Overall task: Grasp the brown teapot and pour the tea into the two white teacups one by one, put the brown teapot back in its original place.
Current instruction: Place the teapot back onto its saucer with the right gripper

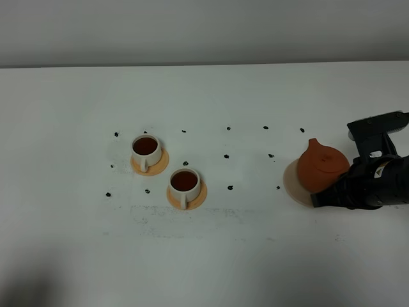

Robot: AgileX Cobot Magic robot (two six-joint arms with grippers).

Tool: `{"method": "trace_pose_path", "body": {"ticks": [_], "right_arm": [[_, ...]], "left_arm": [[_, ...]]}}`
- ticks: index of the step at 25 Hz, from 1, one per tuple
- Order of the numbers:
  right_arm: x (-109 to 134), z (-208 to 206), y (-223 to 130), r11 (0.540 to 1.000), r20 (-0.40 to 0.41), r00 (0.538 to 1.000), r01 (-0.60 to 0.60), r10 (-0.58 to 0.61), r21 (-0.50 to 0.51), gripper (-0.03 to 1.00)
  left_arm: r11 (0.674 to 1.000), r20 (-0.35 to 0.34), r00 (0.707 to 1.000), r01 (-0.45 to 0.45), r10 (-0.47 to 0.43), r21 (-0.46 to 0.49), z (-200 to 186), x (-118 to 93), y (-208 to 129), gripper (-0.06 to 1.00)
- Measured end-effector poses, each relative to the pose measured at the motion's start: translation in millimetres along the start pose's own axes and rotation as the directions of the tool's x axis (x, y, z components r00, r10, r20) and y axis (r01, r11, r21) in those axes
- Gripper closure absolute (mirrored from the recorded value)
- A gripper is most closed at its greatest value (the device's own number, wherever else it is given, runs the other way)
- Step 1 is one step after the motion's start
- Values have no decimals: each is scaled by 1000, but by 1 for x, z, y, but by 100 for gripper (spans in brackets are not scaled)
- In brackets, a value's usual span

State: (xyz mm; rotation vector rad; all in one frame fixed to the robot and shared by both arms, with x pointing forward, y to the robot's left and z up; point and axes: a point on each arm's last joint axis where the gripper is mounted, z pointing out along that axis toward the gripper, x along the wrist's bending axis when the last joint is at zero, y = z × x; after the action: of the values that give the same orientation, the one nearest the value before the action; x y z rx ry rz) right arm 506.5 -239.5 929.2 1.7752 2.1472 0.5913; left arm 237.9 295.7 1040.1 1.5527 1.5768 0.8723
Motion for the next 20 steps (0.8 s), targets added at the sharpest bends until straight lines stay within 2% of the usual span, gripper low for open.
{"method": "trace_pose_path", "body": {"ticks": [20], "right_arm": [[5,17,-5,999,-8,1000,-1,1,37,88]], "left_arm": [[1000,0,1000,0,0,0,0,0,0,44]]}}
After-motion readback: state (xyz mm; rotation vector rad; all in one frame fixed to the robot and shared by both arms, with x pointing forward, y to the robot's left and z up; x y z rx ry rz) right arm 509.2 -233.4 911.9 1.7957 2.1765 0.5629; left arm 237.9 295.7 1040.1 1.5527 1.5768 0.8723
